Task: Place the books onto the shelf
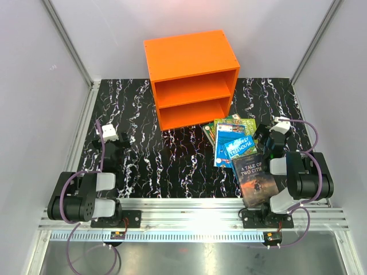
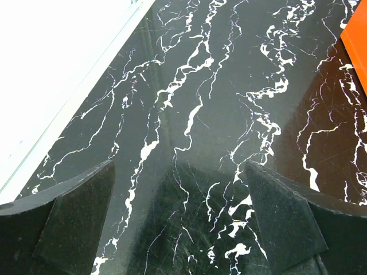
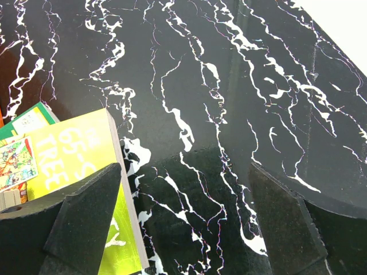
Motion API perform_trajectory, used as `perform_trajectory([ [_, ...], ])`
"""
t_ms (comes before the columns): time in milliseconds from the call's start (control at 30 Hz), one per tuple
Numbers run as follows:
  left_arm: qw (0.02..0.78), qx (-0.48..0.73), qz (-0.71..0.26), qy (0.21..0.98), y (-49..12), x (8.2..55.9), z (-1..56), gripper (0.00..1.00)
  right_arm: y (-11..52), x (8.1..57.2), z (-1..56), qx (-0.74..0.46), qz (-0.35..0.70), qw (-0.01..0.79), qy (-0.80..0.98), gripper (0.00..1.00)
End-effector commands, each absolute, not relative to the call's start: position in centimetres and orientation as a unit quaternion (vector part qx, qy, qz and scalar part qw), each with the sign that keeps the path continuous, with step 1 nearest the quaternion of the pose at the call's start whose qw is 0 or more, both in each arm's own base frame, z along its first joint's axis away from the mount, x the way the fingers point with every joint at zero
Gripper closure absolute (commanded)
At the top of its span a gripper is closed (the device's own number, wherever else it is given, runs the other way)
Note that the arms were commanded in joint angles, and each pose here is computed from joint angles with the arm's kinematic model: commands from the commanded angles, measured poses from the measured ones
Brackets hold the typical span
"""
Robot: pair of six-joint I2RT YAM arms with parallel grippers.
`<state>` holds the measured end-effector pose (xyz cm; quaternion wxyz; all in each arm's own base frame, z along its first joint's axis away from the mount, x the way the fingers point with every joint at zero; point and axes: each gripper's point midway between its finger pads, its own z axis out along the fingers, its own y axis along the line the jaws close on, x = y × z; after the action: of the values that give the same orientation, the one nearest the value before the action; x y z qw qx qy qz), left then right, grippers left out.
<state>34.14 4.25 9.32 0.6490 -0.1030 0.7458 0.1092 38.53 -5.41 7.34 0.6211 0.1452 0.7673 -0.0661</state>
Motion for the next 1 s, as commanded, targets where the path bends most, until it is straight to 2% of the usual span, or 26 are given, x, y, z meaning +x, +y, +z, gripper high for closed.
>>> perform_trajectory([
  [0,0.688,-0.115,0.097,0.71,4.3,35.4,12.2,0.01,-5.0,40.0,10.2,0.142,-0.054,0.66,0.736,0.0],
  [500,0.69,-0.115,0.096,0.708,4.2,35.3,12.3,0.01,-5.0,40.0,10.2,0.142,-0.054,0.66,0.736,0.0],
  [600,0.708,-0.126,0.108,0.687,4.6,34.2,14.2,0.01,-5.0,40.0,10.2,0.142,-0.055,0.659,0.736,0.0],
  [667,0.691,-0.195,0.139,0.682,6.7,32.0,15.5,0.01,-5.0,40.0,10.2,0.141,-0.054,0.66,0.736,0.0],
  [733,0.692,-0.224,0.128,0.674,7.0,31.3,18.8,0.01,-5.0,40.0,10.2,0.142,-0.054,0.659,0.737,0.0],
  [767,0.656,-0.233,0.112,0.71,6.4,30.4,17.2,0.01,-5.0,40.0,10.2,0.142,-0.054,0.659,0.736,0.0],
  [800,0.69,-0.25,0.074,0.676,6.0,29.6,21.8,0.01,-5.0,40.0,10.2,0.142,-0.055,0.659,0.736,0.0],
  [867,0.651,-0.267,0.015,0.711,4.2,27.8,20.9,0.01,-5.0,40.0,10.1,0.142,-0.055,0.659,0.737,0.0],
  [933,0.648,-0.262,-0.04,0.714,2.5,26.5,23.5,0.01,-5.0,40.0,10.0,0.142,-0.054,0.658,0.738,0.0],
  [967,0.601,-0.279,-0.049,0.747,2.0,25.2,21.6,0.01,-5.0,40.0,10.2,0.142,-0.055,0.659,0.736,0.0],
])
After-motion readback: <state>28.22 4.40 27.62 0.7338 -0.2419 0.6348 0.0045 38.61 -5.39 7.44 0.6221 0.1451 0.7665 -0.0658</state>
